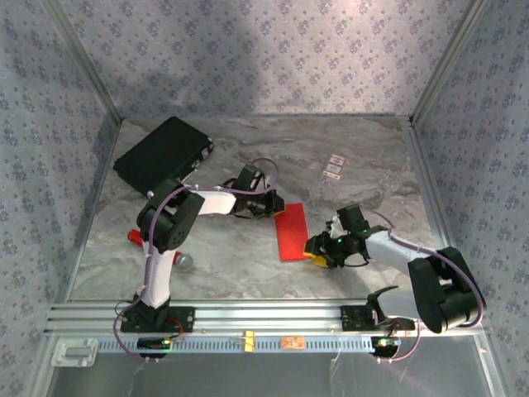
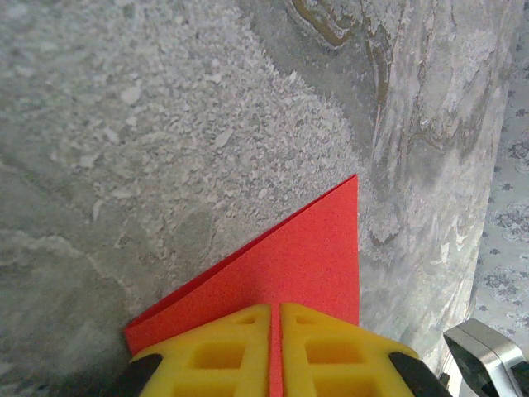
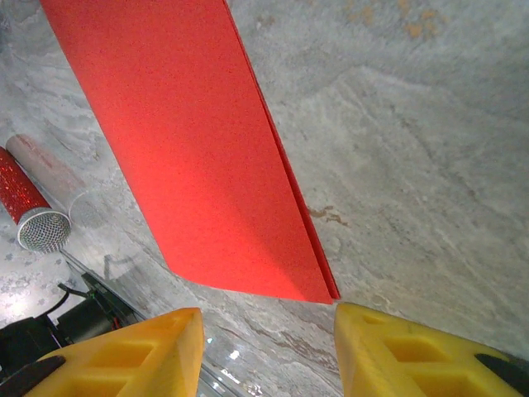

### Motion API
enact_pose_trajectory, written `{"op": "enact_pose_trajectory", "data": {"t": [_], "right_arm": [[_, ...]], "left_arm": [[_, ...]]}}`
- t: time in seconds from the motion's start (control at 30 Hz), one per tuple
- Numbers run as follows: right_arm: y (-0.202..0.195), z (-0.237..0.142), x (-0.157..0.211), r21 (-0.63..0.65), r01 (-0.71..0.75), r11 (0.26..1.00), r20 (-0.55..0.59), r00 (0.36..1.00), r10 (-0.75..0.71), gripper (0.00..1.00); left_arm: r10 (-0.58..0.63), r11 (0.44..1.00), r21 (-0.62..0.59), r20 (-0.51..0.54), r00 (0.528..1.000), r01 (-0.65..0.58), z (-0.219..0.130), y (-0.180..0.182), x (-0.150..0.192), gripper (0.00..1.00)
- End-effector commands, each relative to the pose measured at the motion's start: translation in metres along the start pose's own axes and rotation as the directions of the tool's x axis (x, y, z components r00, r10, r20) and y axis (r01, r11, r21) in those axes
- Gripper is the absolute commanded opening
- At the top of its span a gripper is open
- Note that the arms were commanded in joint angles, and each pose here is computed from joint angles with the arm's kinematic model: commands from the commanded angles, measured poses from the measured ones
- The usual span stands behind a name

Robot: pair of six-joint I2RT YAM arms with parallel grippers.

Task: Fold a paper plane with a square sheet of paper (pick it up from the middle)
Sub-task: Fold the triangle a second time at the center of the table.

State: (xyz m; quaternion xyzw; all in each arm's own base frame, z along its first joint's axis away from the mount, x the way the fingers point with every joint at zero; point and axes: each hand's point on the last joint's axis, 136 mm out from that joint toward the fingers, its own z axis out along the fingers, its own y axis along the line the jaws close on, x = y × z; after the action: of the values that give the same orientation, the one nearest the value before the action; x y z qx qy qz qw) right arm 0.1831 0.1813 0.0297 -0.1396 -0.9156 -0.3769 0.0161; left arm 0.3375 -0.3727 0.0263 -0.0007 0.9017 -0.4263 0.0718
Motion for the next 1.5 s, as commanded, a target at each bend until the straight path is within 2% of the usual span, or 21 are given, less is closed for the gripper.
{"op": "enact_pose_trajectory", "data": {"t": [0.0,0.53,1.47], "right_arm": [[-0.003,0.004,0.003,0.007,-0.034,0.999,-0.014,0.999,0.034,0.47],[0.023,0.003,-0.017,-0.048,-0.015,0.999,0.036,0.999,0.016,0.46],[0.019,-0.01,-0.007,0.061,0.052,0.997,0.025,0.998,-0.054,0.46]], "left_arm": [[-0.082,0.988,-0.139,-0.061,0.995,0.073,0.005,0.046,0.026,0.12],[-0.088,0.988,-0.13,-0.067,0.994,0.079,0.006,0.045,0.027,0.12],[-0.088,0.989,-0.124,-0.065,0.994,0.079,0.005,0.043,0.026,0.12]]}}
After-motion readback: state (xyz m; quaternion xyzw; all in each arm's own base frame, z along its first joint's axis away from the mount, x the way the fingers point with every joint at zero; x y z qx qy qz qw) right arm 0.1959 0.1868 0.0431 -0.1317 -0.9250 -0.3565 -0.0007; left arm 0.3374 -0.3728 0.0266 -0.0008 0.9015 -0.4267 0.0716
